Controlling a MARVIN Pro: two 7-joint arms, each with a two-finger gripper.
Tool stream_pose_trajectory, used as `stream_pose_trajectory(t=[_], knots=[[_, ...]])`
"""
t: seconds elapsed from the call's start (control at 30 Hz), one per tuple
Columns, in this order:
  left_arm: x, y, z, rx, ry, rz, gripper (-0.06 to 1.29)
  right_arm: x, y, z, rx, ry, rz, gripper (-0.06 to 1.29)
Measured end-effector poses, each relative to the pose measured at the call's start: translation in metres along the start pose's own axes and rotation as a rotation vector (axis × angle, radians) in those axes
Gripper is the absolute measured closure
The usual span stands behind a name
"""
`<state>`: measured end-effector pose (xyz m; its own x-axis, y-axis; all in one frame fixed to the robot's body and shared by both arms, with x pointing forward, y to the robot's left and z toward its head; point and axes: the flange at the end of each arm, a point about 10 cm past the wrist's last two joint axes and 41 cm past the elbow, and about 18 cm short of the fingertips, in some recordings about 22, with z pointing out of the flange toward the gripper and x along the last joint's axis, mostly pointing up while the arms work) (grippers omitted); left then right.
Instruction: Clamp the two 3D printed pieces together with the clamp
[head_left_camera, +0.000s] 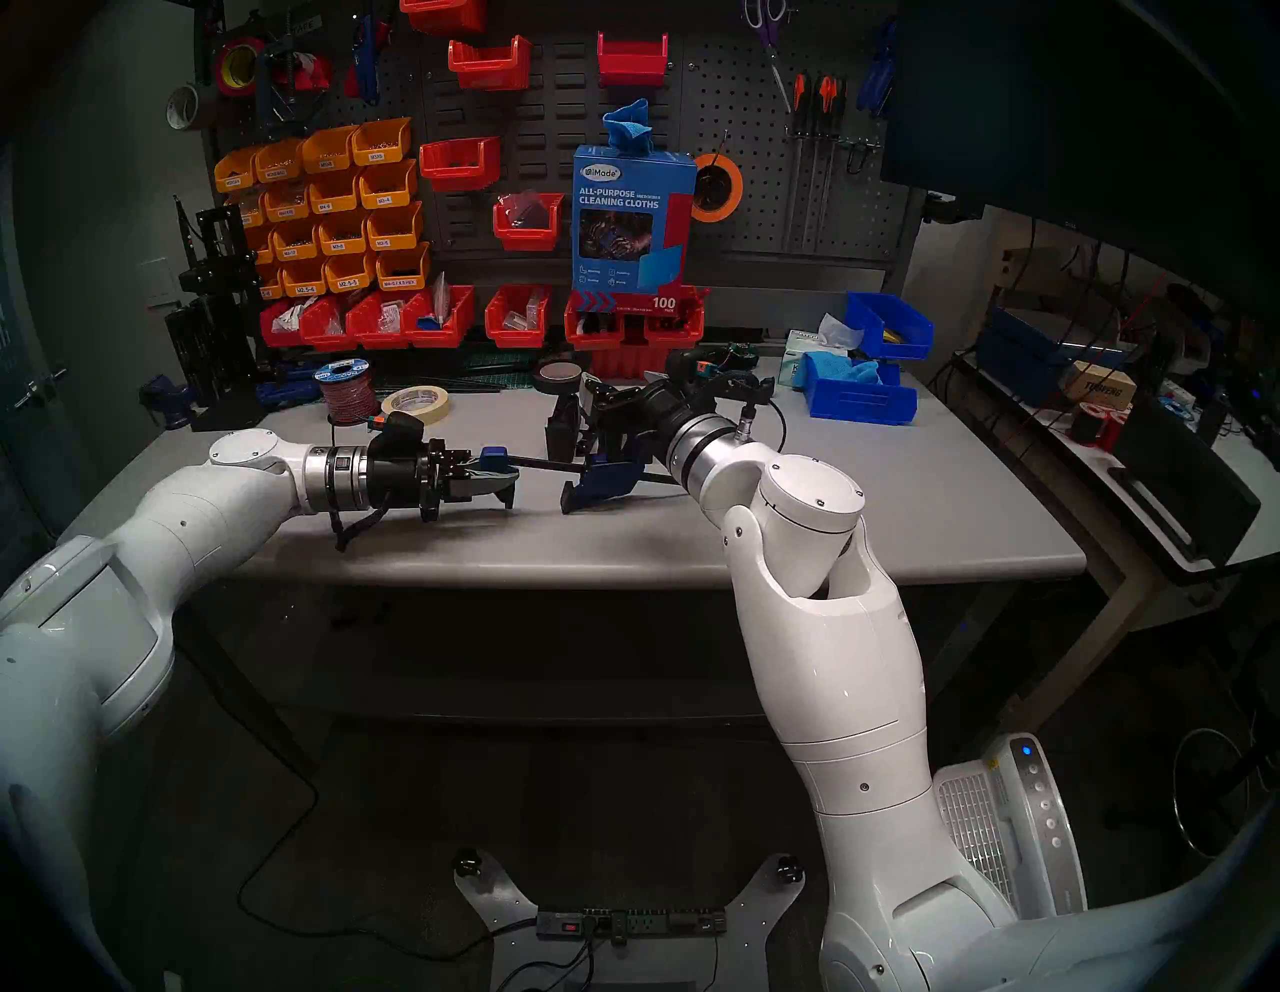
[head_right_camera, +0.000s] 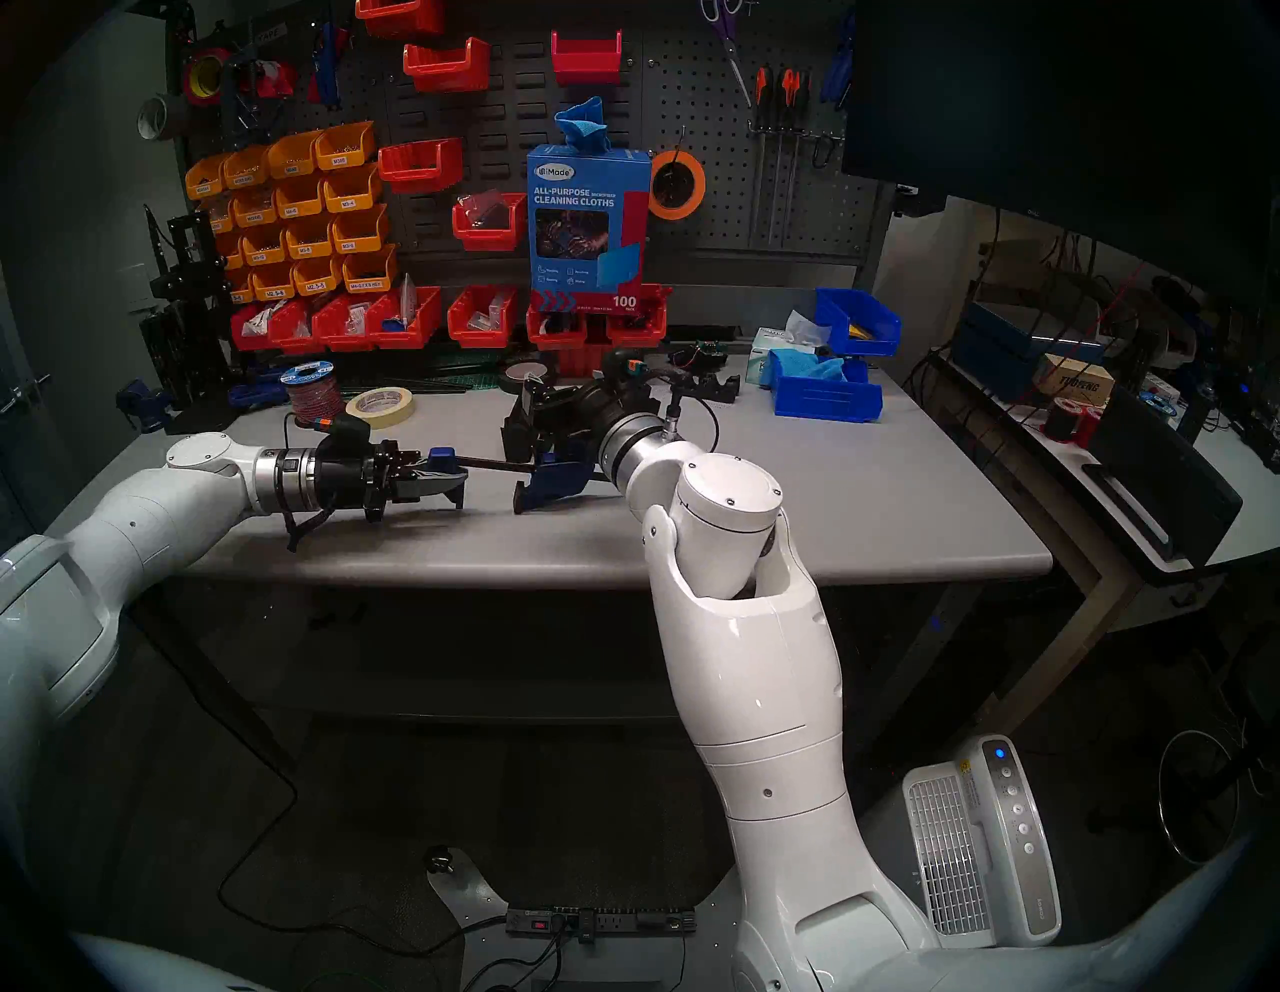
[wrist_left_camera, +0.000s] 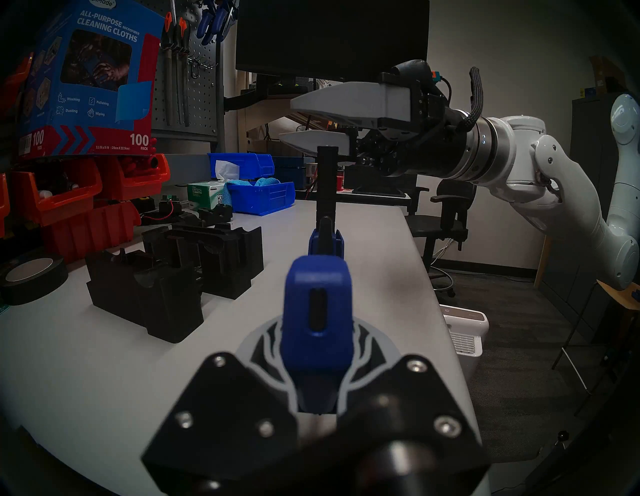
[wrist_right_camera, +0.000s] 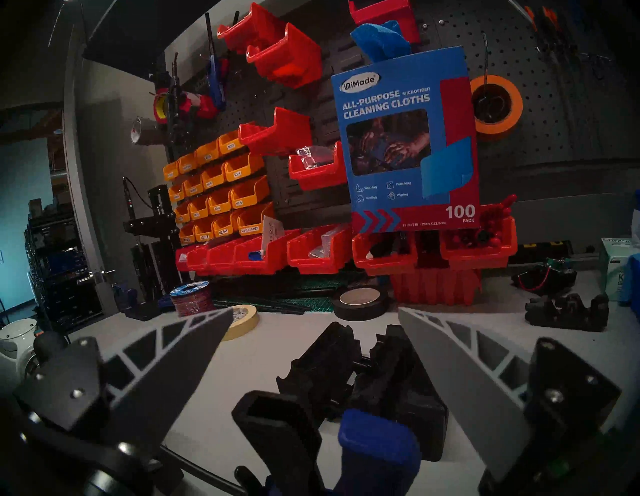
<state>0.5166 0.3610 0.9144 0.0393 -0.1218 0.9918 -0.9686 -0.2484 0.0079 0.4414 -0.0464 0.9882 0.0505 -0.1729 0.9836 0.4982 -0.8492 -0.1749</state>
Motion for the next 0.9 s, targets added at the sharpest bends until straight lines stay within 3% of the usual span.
stream_pose_trajectory(t=[0.37,0.7,0.9], knots=[[0.000,0.000,0.000,0.000,0.000,-0.001,1.13,0.002,-0.016,-0.004,-0.022,-0.008,-0.019,-0.01],[0.000,0.000,0.000,0.000,0.001,-0.002,1.13,-0.008,-0.018,-0.005,-0.140,-0.034,-0.080,-0.01],[0.000,0.000,0.000,0.000,0.001,-0.002,1.13,-0.013,-0.023,-0.005,-0.172,-0.047,-0.096,-0.01]])
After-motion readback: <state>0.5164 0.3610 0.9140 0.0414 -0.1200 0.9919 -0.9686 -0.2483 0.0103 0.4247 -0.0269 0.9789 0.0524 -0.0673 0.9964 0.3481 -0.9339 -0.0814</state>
